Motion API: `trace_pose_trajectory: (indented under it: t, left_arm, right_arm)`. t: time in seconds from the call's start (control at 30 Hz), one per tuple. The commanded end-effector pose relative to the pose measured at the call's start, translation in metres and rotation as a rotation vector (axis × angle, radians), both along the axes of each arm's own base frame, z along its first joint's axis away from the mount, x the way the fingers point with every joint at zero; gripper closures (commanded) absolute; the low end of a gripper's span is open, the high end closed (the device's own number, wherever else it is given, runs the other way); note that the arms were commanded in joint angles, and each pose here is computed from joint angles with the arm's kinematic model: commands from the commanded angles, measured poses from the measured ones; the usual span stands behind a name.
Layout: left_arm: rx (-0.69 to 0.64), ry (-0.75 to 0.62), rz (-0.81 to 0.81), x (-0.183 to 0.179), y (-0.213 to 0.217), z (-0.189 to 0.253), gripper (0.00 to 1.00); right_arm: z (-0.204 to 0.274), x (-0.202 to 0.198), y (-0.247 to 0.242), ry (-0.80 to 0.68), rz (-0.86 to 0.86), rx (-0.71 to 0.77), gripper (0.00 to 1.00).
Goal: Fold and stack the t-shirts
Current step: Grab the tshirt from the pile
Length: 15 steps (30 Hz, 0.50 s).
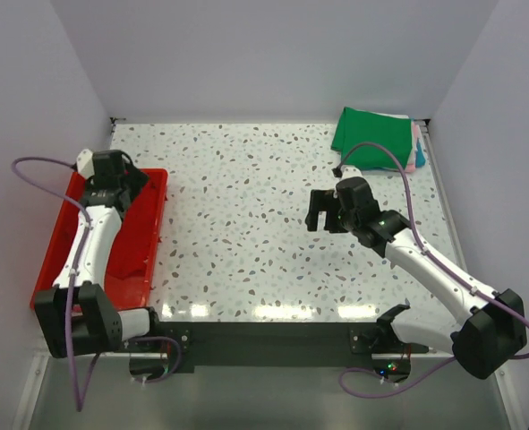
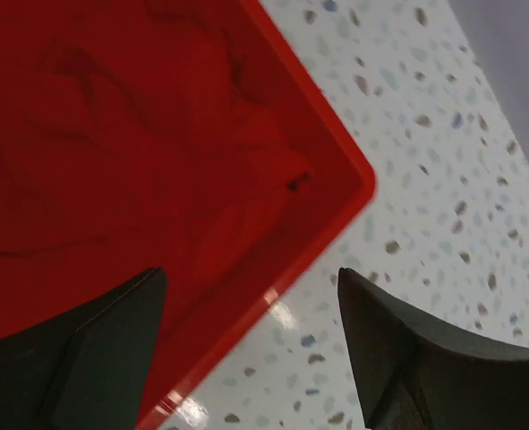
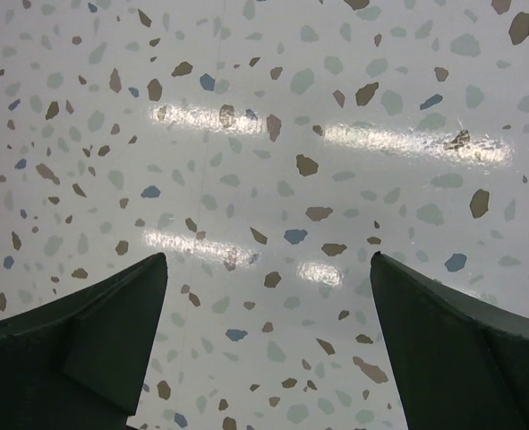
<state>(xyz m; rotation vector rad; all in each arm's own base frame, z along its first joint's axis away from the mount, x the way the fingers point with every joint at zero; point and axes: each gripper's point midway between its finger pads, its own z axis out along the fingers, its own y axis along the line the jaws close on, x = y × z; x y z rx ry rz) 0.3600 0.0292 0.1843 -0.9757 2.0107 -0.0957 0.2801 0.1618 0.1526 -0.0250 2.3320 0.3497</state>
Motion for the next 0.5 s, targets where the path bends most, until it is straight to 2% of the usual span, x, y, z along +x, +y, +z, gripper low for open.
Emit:
trace_pose_trajectory:
  t: [0.0,0.2,0.4,0.47]
  left_arm:
    - [-0.055,0.14,0.264,-0.026,0.059,-0.05,0.18]
    - [-0.078,0.263,0.505,-0.042,0.1,-0.108,0.18]
    - [-0.095,0.362,0.562,-0.042,0.108,-0.153,0.22]
    - [-0.106,0.405,0.569,-0.045,0.107,-0.167,0.28]
  right_arm:
    - [0.005,0.001,0.01,-0.01,0.037,0.04,0.01]
    - [0.003,-0.002,0.013,0.002,0.057,0.056,0.01]
    - [0.002,-0.004,0.013,0.002,0.06,0.057,0.01]
    - [0.003,-0.004,0.014,0.002,0.06,0.06,0.01]
